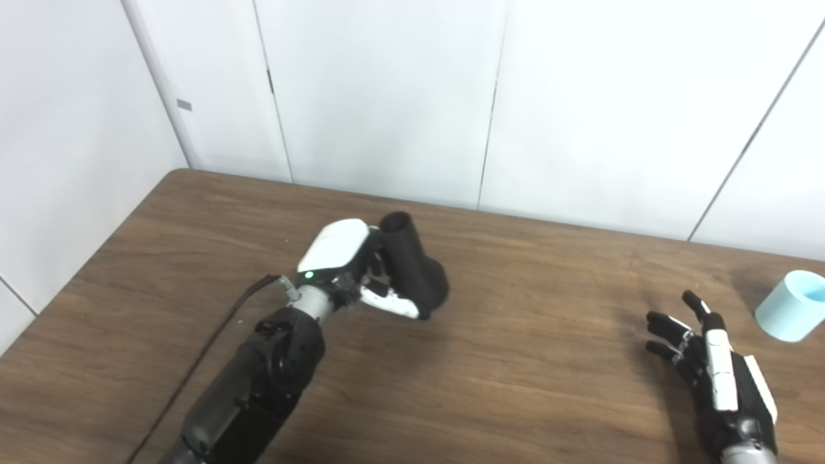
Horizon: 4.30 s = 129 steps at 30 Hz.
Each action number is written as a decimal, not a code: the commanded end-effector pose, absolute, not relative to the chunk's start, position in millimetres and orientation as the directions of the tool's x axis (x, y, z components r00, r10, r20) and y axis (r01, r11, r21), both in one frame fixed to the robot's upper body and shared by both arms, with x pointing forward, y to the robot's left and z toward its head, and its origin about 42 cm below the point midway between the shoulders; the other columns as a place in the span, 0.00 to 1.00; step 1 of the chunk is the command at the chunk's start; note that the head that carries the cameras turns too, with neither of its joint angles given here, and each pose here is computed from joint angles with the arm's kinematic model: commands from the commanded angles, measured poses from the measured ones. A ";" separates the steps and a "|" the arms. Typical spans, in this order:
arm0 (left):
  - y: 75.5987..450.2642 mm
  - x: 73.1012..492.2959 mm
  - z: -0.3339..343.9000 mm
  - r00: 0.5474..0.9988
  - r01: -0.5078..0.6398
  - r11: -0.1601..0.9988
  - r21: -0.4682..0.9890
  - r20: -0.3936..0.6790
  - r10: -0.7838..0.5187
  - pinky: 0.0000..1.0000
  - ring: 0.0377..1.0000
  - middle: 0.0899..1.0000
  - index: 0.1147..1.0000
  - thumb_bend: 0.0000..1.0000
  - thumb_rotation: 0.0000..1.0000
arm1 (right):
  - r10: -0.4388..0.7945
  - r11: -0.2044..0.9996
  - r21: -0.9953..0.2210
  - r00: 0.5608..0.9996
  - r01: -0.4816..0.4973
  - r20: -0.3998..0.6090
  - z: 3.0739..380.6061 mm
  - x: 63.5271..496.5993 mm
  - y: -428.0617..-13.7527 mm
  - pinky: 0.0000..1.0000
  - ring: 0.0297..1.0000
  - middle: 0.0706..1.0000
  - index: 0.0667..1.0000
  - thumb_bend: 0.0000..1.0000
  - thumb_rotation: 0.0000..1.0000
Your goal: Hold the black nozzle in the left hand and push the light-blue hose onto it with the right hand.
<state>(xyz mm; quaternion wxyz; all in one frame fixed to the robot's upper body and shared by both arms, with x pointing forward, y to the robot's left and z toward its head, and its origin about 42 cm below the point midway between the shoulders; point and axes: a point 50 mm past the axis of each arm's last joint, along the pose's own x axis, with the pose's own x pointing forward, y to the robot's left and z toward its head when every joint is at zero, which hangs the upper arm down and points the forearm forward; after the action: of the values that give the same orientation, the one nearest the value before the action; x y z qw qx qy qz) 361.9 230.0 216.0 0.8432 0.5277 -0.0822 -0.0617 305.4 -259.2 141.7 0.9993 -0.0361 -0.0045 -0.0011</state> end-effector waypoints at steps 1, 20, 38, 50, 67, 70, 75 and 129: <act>219.8 359.1 233.3 0.962 -0.037 0.428 0.903 0.148 -0.231 0.45 0.46 0.42 0.42 0.50 0.00 | 0.025 0.996 -0.088 0.998 -0.021 0.051 150.6 306.0 -256.2 0.67 0.78 0.71 0.92 0.43 1.00; 170.3 334.5 193.1 0.931 0.054 0.370 0.927 0.087 -0.354 0.34 0.41 0.41 0.43 0.51 0.00 | 0.020 0.998 -0.065 0.998 -0.017 0.054 159.3 306.0 -241.5 0.64 0.75 0.71 0.93 0.47 1.00; 158.2 324.8 168.5 0.922 0.089 0.279 0.956 0.027 -0.386 0.36 0.41 0.40 0.43 0.51 0.00 | 0.024 0.996 -0.082 0.999 -0.020 0.048 159.7 304.2 -244.1 0.64 0.74 0.70 0.89 0.39 1.00; 162.1 324.3 166.4 0.923 0.100 0.266 0.959 0.010 -0.384 0.36 0.42 0.41 0.43 0.51 0.00 | 0.005 0.999 -0.052 0.998 -0.002 0.061 172.5 301.4 -243.5 0.68 0.74 0.67 0.85 0.44 1.00; 179.5 323.2 162.1 0.923 0.114 0.259 0.959 -0.006 -0.386 0.39 0.42 0.41 0.44 0.50 0.00 | -0.091 0.981 -0.140 0.957 0.133 0.274 250.8 320.7 -306.5 0.63 0.68 0.67 0.68 0.56 0.18; 182.8 322.6 161.6 0.923 0.113 0.263 0.958 -0.003 -0.386 0.38 0.41 0.40 0.44 0.50 0.00 | -0.086 0.967 -0.200 0.940 0.159 0.330 272.2 323.3 -311.3 0.61 0.69 0.69 0.68 0.59 0.12; 184.9 322.5 162.3 0.927 0.117 0.264 0.957 -0.010 -0.375 0.38 0.42 0.40 0.43 0.50 0.00 | -0.079 0.904 -0.355 0.909 0.239 0.410 299.8 328.4 -326.6 0.58 0.69 0.71 0.67 0.61 0.15; 184.4 315.1 163.3 0.928 0.132 0.245 0.960 -0.032 -0.372 0.38 0.42 0.42 0.43 0.51 0.00 | -0.133 0.131 -0.990 0.989 -0.048 -0.065 313.3 454.7 -437.4 0.71 0.83 0.85 0.79 0.99 0.12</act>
<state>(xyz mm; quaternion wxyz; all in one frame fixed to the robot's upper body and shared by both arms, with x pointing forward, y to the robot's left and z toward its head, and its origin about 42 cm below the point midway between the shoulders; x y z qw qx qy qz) 318.9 182.2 168.4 0.7886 0.5851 -0.1153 -0.1499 447.6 -431.6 279.0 0.7464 -0.6556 0.1143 0.0050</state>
